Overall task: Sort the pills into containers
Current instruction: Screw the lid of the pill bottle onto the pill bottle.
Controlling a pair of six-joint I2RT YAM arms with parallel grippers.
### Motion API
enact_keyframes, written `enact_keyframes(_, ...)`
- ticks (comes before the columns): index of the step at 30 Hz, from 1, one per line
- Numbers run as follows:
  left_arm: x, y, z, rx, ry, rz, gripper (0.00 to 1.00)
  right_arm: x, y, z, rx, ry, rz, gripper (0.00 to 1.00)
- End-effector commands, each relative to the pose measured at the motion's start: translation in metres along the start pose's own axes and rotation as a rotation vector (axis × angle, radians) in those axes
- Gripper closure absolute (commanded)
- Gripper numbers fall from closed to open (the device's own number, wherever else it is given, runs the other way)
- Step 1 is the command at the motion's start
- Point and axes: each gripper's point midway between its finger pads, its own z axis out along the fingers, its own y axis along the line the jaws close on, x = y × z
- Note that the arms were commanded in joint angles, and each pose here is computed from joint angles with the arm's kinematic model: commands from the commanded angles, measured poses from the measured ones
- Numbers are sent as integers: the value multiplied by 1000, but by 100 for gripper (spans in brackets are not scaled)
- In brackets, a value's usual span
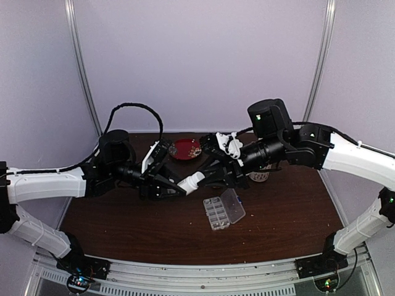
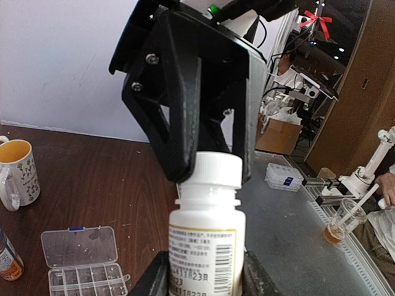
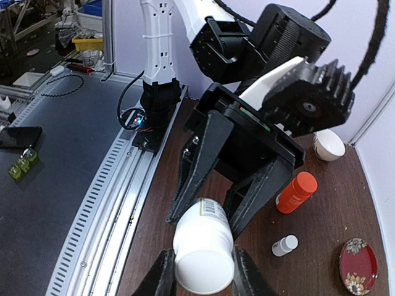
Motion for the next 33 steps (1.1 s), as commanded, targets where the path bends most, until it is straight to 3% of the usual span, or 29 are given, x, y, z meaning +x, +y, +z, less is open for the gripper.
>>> enact_keyframes(1,-59,-17,0,53,-125,171,100,21,17,19,-95,36,-106,71)
enact_keyframes(10,-60,-21,-1,69,-132,165,100,28,14,23,-108,90,-215,63)
enact_keyframes(27,-52,0,-8,-116,-91,232,100,12,6,21,-32,-13,59,62)
enact_keyframes(33,-47,1,-5,-98,-68,222,100,13,9,16,-24,-13,50,49)
